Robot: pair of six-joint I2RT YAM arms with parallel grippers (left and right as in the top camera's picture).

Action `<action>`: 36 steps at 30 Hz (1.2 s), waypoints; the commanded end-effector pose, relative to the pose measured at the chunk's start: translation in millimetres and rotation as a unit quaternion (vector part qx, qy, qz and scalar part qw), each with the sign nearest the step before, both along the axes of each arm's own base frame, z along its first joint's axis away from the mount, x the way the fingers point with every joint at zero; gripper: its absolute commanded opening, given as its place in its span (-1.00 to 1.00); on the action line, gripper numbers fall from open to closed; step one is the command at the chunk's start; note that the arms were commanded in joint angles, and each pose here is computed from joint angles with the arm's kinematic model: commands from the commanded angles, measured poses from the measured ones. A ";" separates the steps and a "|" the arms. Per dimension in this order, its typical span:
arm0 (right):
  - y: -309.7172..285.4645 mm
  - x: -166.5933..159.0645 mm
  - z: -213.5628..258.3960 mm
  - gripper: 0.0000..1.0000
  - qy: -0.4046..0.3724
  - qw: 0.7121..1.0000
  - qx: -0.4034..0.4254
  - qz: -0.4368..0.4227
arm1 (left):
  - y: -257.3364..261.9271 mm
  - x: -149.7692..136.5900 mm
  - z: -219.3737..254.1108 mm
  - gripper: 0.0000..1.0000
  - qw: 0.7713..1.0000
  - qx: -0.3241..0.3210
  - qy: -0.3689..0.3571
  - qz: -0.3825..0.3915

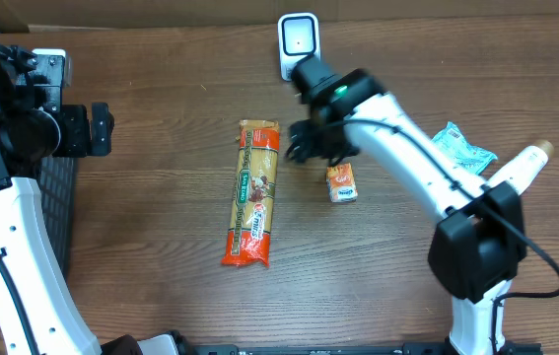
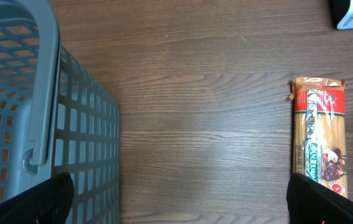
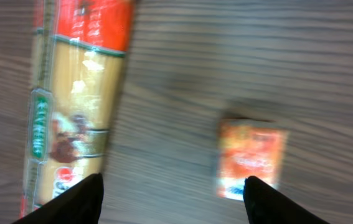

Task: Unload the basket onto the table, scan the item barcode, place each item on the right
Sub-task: 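Push the orange snack bar right and grasp it with the right gripper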

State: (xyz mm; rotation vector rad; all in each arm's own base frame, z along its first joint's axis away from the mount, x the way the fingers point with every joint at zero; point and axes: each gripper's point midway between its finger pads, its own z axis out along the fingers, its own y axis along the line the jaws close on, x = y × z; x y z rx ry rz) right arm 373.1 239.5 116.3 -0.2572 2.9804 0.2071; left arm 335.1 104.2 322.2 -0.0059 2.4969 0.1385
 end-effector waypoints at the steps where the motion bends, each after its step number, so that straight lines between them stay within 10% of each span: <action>1: -36.8 14.8 5.8 0.49 0.006 1.000 0.016 0.006 | 2.6 1.1 -1.9 0.99 1.000 0.005 0.003 -0.001; 36: -73.6 -23.5 -104.4 0.20 0.113 0.976 0.188 -0.012 | 2.6 1.1 -1.8 0.99 1.000 0.005 0.003 -0.001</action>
